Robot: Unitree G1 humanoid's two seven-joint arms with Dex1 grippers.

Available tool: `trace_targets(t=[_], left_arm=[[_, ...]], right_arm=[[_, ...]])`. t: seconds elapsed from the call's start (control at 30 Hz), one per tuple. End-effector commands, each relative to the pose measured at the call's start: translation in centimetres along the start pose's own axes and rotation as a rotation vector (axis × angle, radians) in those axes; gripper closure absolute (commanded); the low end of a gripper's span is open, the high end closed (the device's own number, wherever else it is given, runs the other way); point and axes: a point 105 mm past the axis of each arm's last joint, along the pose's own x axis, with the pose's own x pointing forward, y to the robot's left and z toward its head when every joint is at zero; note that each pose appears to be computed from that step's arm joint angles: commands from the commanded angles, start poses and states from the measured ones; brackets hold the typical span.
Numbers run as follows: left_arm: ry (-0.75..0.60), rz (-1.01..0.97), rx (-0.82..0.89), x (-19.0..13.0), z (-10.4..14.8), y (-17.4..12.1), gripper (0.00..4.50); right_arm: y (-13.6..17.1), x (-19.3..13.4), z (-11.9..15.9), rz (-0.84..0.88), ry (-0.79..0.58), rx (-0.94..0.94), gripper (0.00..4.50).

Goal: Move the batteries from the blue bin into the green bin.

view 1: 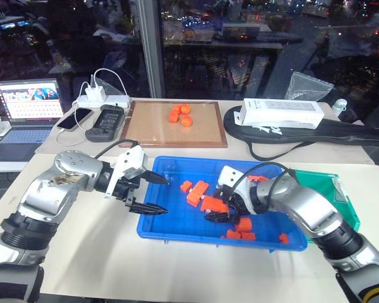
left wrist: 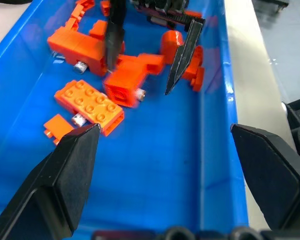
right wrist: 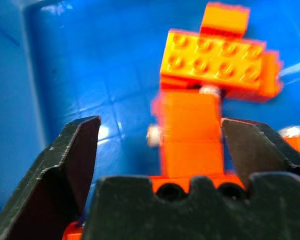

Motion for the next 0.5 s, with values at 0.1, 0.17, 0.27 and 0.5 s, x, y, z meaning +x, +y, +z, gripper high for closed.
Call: trace_targets(t=[0.1, 0.17, 0.27, 0.5], left_arm=[[-0.002, 0.006, 0.057, -0.2, 0.8, -0.3, 0.0], [-0.007, 0.007, 0.056, -0.2, 0.8, -0.3, 0.0], [-0.009, 0.007, 0.054, -0.1, 0.7, -0.2, 0.0], [-0.015, -0.006, 0.058, 0.1, 0.8, -0.1, 0.0]], right_arm=[[-1.1, -0.5, 0.6, -0.062, -0.026, -0.001, 2.44], [-0.8, -0.8, 0.7, -0.051, -0.03, -0.007, 3.03], [-0.2, -2.2, 1.9, -0.019, -0.068, -0.058, 3.05], [-1.5, -7.5, 2.3, -0.081, -0.062, -0.074, 3.05]])
